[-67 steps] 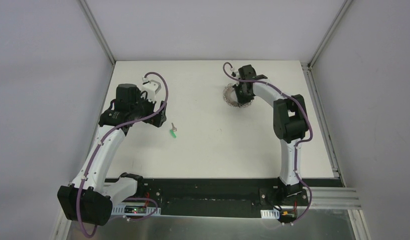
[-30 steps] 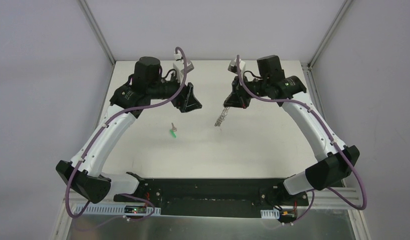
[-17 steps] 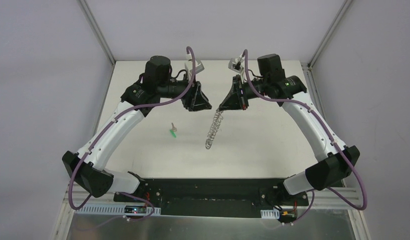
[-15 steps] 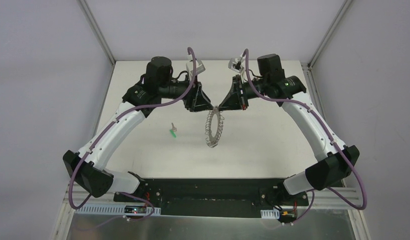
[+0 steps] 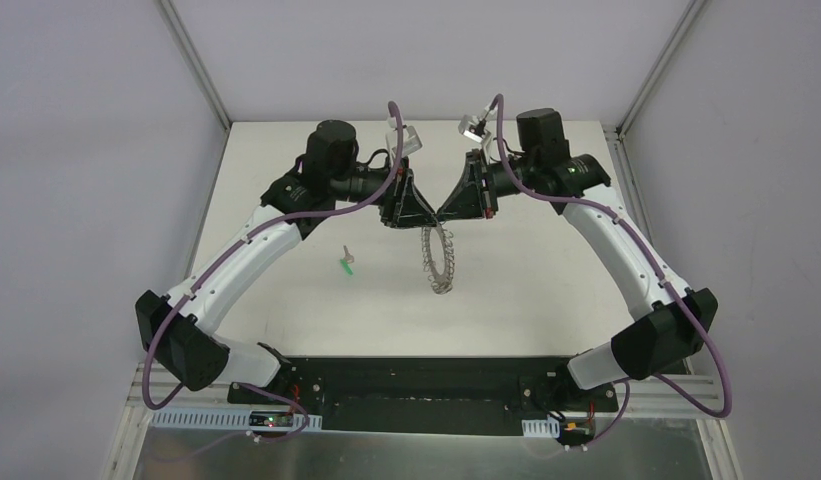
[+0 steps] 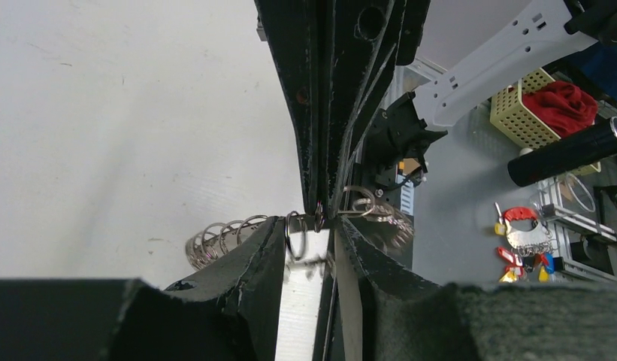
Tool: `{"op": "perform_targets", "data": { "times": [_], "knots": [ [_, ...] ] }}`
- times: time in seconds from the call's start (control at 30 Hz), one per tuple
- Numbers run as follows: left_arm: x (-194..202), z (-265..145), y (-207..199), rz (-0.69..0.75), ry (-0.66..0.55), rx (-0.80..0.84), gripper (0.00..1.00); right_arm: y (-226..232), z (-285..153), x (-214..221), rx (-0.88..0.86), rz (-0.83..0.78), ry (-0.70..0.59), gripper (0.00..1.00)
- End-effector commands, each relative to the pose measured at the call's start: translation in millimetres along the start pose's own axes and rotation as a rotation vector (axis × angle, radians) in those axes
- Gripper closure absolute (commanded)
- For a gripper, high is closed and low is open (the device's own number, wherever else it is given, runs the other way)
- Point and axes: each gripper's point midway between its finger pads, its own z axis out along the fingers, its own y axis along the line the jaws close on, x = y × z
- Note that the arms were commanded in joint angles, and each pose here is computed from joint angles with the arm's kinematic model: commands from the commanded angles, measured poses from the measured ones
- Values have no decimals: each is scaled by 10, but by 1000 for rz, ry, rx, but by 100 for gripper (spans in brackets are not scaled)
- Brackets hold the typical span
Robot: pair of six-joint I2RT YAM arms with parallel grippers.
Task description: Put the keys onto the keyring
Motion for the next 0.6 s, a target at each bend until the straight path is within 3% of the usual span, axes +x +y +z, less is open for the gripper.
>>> {"op": "perform_targets", "data": {
  "times": [0.0,0.4,0.47,0.57],
  "knots": [
    [-66,52,-108,25,-26,61,70,77,-16,-84,-53,-32,-32,100],
    [-67,111,-69,12,-37,62,81,56,-93,-99,-60,-4,-65,100],
    [-60,115,-37,11,-37,49,76,52,-108,-99,-59,-3,-70,100],
    [-12,100,31,30,-26,10,59,53,-132,-93,-56,-3,-74,100]
  ]
}}
